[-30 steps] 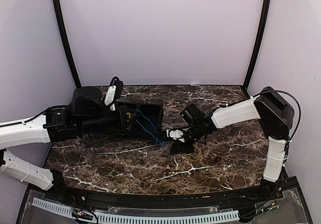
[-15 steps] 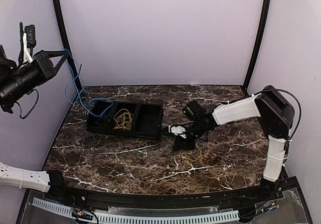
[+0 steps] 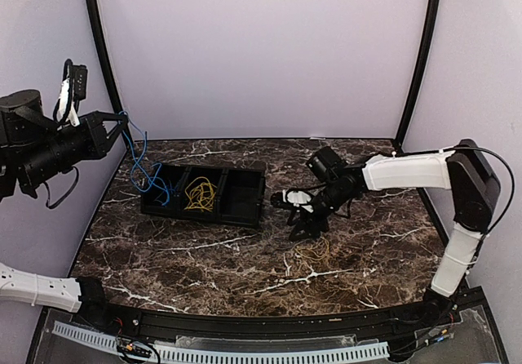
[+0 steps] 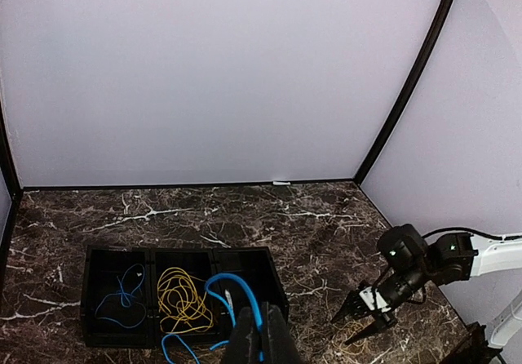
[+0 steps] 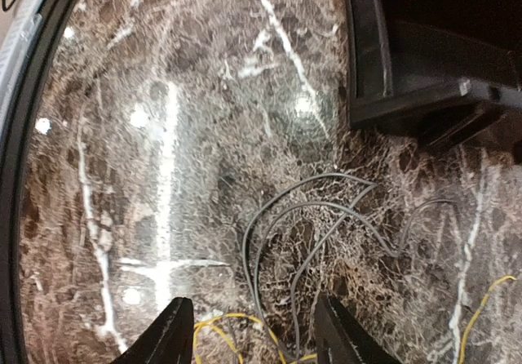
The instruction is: Untangle the cables
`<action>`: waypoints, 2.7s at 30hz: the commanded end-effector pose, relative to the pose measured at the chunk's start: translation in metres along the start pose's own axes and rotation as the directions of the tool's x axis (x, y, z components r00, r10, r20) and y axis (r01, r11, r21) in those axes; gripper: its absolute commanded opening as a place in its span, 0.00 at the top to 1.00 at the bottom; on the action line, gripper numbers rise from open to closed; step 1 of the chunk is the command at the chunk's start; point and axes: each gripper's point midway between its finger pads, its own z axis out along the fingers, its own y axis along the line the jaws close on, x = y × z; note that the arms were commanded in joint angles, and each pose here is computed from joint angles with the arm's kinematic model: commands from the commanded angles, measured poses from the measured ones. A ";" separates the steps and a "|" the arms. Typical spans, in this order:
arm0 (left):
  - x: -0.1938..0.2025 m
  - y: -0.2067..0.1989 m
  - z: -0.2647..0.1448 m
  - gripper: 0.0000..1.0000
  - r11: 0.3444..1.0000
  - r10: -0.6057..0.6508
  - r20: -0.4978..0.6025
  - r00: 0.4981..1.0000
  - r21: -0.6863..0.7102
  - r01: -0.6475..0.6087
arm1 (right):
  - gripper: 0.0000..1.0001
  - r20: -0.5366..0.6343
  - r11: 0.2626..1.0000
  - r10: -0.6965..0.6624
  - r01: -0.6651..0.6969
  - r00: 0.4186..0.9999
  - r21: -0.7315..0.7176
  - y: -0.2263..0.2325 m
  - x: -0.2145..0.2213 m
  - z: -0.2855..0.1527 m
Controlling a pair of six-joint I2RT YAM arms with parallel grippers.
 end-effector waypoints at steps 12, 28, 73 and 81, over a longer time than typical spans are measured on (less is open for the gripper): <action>0.042 -0.031 0.025 1.00 0.980 0.147 -0.086 0.985 0.144 -0.133 | 0.43 0.279 0.993 -0.078 0.050 0.957 0.104 0.032 -0.099 -0.131; 0.117 -0.099 0.077 1.00 0.872 0.336 -0.176 0.925 0.429 -0.235 | 0.55 0.379 0.996 -0.091 0.082 0.921 0.038 0.041 -0.123 -0.142; 0.065 0.167 0.194 1.00 0.884 0.246 -0.403 0.881 -0.280 -0.374 | 0.46 0.254 0.934 -0.037 -0.056 0.967 0.352 0.008 0.027 -0.135; 0.103 0.177 0.193 1.00 0.891 0.205 -0.451 0.869 -0.281 -0.356 | 0.46 0.250 0.936 -0.040 -0.052 0.967 0.347 0.009 0.028 -0.133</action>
